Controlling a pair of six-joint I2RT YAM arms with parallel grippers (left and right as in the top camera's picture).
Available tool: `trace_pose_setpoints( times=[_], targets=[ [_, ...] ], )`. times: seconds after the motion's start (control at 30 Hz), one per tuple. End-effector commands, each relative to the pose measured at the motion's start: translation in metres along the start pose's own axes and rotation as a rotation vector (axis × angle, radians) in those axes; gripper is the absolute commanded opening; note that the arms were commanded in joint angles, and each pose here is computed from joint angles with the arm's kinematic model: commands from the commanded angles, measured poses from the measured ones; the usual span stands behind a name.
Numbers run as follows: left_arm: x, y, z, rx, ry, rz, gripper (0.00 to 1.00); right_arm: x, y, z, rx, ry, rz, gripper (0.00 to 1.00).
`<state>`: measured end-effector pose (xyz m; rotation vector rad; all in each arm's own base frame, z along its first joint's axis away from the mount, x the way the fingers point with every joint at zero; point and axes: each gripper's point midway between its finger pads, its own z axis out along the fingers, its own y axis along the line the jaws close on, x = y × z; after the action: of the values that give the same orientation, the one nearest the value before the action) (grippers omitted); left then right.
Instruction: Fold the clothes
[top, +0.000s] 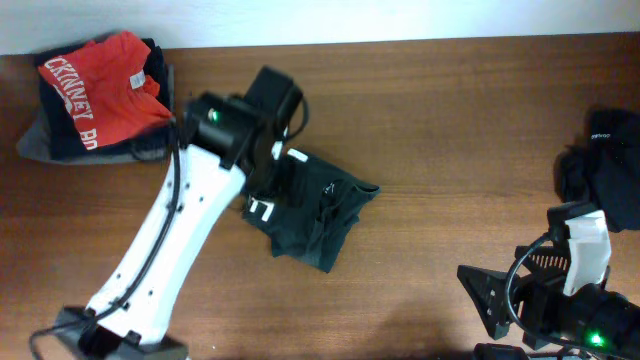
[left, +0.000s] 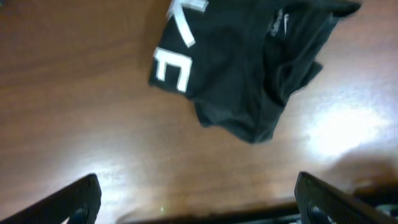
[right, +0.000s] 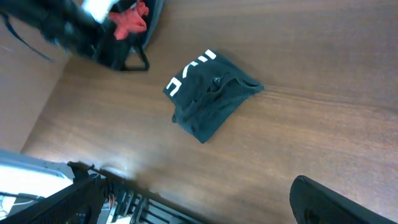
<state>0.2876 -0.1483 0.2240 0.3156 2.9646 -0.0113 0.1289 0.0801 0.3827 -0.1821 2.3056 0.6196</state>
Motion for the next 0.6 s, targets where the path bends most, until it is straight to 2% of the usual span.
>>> trace_pose_setpoints(
  times=[0.0, 0.2, 0.57],
  targets=[
    [0.022, -0.017, 0.037, 0.056, 0.082, 0.059, 0.99, 0.0, 0.001, -0.002, 0.005, -0.001, -0.008, 0.99],
    [0.032, -0.038, 0.085, 0.109, 0.098, 0.135, 0.99, 0.0, 0.0, -0.002, 0.005, 0.0, -0.007, 0.99],
    [0.024, -0.063, 0.102, 0.14, 0.02, 0.197, 0.99, 0.0, 0.001, -0.002, 0.005, -0.001, -0.008, 0.98]
  ],
)
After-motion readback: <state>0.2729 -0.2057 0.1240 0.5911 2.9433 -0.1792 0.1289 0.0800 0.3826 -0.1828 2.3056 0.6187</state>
